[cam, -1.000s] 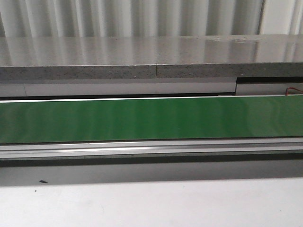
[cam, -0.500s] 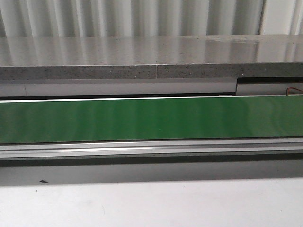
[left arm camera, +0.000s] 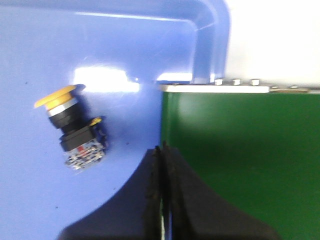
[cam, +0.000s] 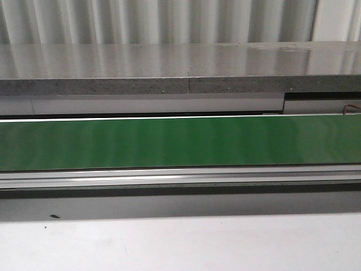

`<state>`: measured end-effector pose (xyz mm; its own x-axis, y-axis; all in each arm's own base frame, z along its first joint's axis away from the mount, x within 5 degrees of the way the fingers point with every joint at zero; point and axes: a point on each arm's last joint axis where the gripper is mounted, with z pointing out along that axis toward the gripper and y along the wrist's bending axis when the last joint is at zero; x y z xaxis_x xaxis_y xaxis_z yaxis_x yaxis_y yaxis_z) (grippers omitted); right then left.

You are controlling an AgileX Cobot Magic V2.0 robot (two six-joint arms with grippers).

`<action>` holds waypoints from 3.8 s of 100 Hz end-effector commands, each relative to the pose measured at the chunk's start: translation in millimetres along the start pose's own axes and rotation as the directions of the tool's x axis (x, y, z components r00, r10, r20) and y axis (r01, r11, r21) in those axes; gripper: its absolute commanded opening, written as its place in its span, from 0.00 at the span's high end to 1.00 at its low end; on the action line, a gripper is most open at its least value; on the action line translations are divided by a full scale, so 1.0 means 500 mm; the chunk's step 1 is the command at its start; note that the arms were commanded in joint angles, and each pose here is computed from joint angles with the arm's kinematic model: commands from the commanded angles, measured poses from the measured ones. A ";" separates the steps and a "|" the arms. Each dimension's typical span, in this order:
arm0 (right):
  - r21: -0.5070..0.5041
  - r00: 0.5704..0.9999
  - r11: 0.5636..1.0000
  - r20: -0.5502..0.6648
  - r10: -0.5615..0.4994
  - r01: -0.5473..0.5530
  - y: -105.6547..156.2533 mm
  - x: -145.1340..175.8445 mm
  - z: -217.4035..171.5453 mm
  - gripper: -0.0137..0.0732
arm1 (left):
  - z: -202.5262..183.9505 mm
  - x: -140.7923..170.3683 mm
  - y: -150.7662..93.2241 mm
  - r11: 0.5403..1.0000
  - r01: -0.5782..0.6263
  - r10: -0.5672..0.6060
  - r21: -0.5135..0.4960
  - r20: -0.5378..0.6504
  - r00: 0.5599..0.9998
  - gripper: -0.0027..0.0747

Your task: Move button from right to left

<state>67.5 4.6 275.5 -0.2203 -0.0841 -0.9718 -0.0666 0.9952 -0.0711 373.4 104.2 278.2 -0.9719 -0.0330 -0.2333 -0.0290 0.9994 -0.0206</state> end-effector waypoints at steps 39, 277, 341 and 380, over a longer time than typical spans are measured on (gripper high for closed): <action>0.015 0.995 1.000 0.097 -0.005 0.003 -0.004 -0.029 -0.005 0.92 | -0.136 0.056 -0.171 0.989 -0.144 0.132 0.028 0.253 0.958 0.99; 0.015 0.995 1.000 0.097 -0.005 0.003 -0.004 -0.029 -0.005 0.92 | -0.004 0.661 -0.189 0.997 -0.057 0.050 -0.042 0.986 0.156 0.99; 0.015 0.995 1.000 0.095 -0.005 0.003 -0.004 -0.029 -0.005 0.92 | 0.028 0.667 -0.187 0.997 -0.060 0.065 -0.050 0.957 0.282 0.99; 0.015 0.995 1.000 0.095 -0.005 0.003 -0.004 -0.029 -0.005 0.92 | 0.028 0.667 -0.187 0.997 -0.060 0.065 -0.050 0.957 0.282 0.99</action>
<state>67.5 4.6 275.5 -0.2203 -0.0841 -0.9718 -0.0666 0.9952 -0.0711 55.6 1.1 193.2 -0.1233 0.0508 -0.9911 0.0028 0.9987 0.0508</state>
